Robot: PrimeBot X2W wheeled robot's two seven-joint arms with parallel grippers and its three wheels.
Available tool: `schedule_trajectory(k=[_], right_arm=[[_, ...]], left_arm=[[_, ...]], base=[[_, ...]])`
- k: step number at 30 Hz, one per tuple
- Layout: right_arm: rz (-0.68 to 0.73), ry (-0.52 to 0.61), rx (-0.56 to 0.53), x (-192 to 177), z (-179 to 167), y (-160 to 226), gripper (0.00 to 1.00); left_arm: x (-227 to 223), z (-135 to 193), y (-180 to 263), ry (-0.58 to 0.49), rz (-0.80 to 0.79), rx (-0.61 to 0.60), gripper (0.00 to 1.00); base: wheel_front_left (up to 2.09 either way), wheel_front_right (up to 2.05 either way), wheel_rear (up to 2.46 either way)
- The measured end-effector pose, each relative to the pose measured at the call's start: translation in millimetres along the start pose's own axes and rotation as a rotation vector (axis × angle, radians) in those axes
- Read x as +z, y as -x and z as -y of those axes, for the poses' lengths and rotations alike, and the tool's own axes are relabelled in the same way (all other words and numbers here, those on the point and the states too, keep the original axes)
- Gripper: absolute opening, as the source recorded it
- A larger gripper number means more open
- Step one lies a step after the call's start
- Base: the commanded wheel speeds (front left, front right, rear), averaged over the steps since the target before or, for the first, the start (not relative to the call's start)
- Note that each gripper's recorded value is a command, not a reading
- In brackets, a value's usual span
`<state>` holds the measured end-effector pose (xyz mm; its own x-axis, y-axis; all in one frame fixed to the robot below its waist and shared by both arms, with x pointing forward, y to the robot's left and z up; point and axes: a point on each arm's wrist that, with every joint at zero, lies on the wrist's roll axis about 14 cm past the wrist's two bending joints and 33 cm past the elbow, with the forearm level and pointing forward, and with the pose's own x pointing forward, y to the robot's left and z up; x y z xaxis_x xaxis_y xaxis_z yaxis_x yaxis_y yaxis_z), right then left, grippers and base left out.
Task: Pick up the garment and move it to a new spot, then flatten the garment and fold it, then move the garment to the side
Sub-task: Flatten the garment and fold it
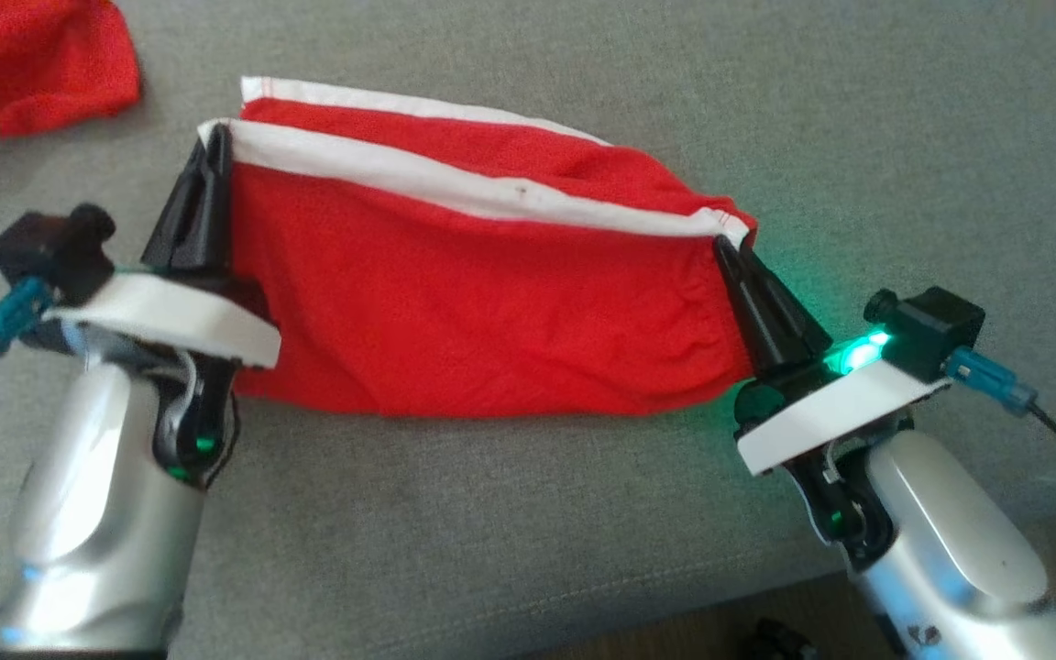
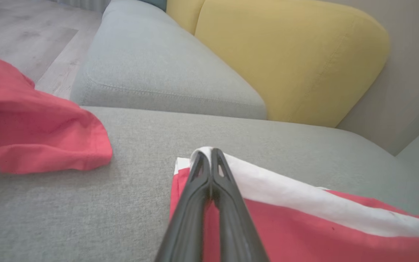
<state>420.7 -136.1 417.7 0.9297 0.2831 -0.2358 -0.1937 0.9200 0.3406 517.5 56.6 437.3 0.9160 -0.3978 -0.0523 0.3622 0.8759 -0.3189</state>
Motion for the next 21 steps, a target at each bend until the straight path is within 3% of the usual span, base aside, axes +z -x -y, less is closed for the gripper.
schedule_trajectory(k=[6,21], right_arm=[[-0.017,-0.002,-0.029,-9.2,10.4,-12.0,0.0],[-0.005,-0.006,-0.043,-11.9,13.9,-29.3,0.0]], left_arm=[[-27.4,-6.5,-19.8,0.005,-0.077,0.006,0.0],[-45.9,-16.3,-53.4,-0.06,-0.192,0.014,0.0]], base=[[0.0,0.0,0.0],[0.0,0.0,0.0]])
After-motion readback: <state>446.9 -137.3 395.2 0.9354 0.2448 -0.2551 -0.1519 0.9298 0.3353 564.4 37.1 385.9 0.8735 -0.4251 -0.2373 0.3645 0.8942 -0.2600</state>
